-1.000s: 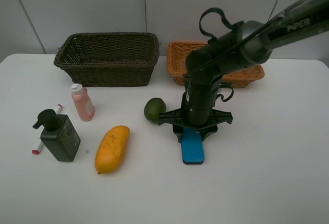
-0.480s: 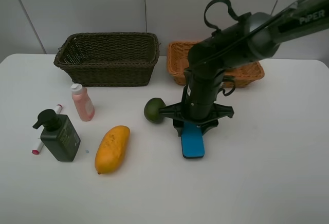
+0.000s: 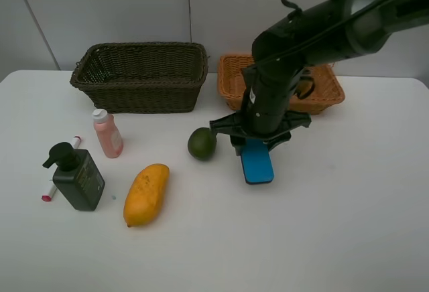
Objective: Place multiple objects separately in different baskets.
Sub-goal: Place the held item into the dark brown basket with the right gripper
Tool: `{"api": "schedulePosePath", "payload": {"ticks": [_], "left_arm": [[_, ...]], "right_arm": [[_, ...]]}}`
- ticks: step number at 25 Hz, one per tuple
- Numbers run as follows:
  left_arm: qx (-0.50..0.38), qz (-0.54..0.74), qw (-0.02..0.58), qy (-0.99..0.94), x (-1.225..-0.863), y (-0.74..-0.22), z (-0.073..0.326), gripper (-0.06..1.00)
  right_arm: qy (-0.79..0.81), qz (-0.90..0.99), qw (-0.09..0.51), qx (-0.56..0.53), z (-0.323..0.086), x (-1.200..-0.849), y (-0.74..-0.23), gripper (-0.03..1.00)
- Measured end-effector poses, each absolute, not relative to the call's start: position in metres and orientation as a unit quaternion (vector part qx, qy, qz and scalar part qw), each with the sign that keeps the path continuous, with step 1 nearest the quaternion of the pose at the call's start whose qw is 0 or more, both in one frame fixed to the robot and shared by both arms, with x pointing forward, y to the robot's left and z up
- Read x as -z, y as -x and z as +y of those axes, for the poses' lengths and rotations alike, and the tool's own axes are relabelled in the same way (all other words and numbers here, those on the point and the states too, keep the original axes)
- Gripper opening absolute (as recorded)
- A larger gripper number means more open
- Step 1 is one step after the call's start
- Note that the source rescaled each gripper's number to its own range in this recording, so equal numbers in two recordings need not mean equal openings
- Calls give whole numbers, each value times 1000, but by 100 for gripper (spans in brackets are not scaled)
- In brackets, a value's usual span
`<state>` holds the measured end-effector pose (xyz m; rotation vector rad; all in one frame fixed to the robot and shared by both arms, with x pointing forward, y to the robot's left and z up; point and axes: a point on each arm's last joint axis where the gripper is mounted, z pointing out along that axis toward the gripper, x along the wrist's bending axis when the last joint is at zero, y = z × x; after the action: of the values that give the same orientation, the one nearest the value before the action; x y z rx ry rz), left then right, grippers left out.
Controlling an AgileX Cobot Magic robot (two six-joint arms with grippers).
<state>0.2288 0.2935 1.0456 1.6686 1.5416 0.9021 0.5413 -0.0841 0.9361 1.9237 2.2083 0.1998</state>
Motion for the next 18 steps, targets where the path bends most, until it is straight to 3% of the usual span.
{"api": "schedulePosePath", "payload": {"ticks": [11,18], "left_arm": [[-347,593,342,-642,-1046,-229,294,100],[-347,593,342,-642,-1046,-229,294,100]], "right_arm": [[-543,789,177,-225,-50,-1022,-589,0],[-476,772,209,-366,-28,-1047,-605,0]]}}
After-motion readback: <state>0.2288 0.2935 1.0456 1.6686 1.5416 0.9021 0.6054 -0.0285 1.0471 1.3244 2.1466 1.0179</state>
